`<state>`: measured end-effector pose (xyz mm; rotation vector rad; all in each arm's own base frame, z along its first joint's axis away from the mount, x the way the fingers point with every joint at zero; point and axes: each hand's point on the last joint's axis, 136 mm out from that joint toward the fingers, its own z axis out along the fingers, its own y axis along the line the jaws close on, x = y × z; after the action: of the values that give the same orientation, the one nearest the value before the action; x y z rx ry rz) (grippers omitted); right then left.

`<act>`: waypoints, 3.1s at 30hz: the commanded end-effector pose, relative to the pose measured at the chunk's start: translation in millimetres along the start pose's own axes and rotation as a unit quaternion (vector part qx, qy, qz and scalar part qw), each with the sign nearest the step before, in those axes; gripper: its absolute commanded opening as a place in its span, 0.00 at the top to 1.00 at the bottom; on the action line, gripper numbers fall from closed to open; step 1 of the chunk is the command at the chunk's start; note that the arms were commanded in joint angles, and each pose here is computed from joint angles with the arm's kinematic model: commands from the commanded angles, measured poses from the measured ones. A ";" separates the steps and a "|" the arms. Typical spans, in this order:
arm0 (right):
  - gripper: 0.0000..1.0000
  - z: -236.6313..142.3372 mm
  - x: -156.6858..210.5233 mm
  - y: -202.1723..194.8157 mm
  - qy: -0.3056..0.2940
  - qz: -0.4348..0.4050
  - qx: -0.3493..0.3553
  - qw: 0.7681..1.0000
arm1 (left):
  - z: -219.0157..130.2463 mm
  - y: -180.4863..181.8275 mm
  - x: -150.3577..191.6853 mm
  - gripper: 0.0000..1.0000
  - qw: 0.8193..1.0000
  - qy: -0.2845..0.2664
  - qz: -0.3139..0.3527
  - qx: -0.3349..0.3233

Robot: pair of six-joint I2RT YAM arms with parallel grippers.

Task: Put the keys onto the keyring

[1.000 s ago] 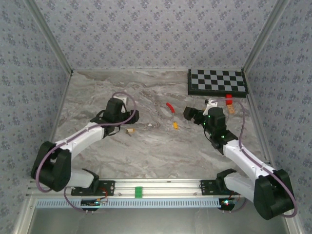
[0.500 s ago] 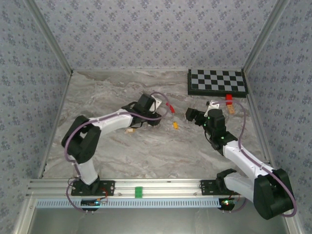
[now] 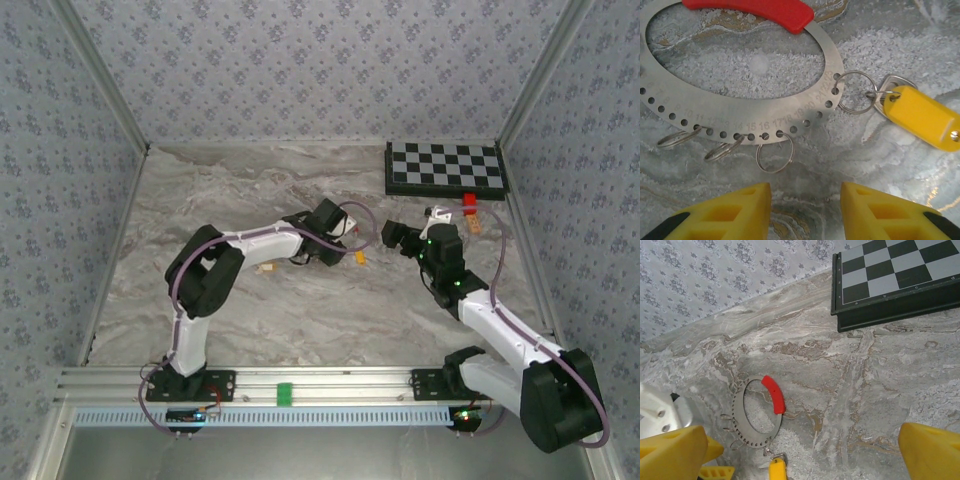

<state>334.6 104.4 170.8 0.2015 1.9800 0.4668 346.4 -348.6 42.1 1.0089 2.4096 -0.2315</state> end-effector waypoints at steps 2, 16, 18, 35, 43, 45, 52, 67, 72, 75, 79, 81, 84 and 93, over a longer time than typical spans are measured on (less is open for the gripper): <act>0.00 -2.1 1.6 0.2 0.003 0.011 -0.004 1.000 | 4.6 5.1 -6.1 0.60 1.000 0.004 0.015 -0.016; 0.00 -1.0 2.5 5.3 0.006 0.011 -0.015 1.000 | 25.2 15.0 -13.2 0.66 0.999 0.015 0.021 -0.038; 0.00 -0.7 3.9 5.6 0.008 0.011 -0.016 1.000 | 23.7 16.2 -14.0 0.73 0.999 0.014 0.021 -0.039; 0.00 -1.6 2.9 7.4 0.006 0.010 -0.018 1.000 | -6.7 15.5 -26.9 1.00 0.999 -0.009 0.011 -0.031; 0.00 -2.3 2.8 7.7 0.006 0.010 -0.019 1.000 | -30.1 6.1 -30.7 1.00 1.000 -0.022 -0.006 -0.003; 0.00 -2.2 3.0 7.8 0.006 0.010 -0.019 1.000 | -32.2 6.4 -27.8 1.00 1.000 -0.022 -0.009 -0.003; 0.01 -2.3 3.1 8.6 0.006 0.010 -0.020 1.000 | -25.5 -0.7 -11.1 1.00 1.000 0.003 -0.015 0.020; 0.00 -1.7 3.8 10.1 0.007 0.006 -0.021 1.000 | 2.0 1.6 8.7 0.79 0.998 0.037 -0.038 0.033; 0.00 -1.7 3.9 9.8 0.007 0.006 -0.020 1.000 | 3.9 1.0 12.0 0.79 0.998 0.042 -0.038 0.034; 0.01 -1.7 4.0 10.2 0.007 0.006 -0.020 1.000 | 4.3 3.3 14.1 0.78 0.998 0.045 -0.037 0.028; 0.00 -1.7 3.7 10.1 0.007 0.006 -0.020 1.000 | 6.0 6.7 19.6 0.77 0.998 0.053 -0.029 0.018; 0.00 -1.7 4.4 10.2 0.007 0.005 -0.020 1.000 | 5.5 7.9 20.7 0.70 0.998 0.055 -0.026 0.015; 0.00 -1.5 4.3 10.1 0.007 0.005 -0.019 1.000 | 3.0 5.3 21.0 0.67 0.998 0.051 -0.022 0.022; 0.00 -0.3 6.0 10.0 0.010 0.004 -0.019 1.000 | 7.5 10.2 27.3 0.65 0.998 0.063 0.014 -0.014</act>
<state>331.8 113.8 170.8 0.1802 1.9877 0.5084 341.8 -333.6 31.0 1.0229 2.5032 -0.2180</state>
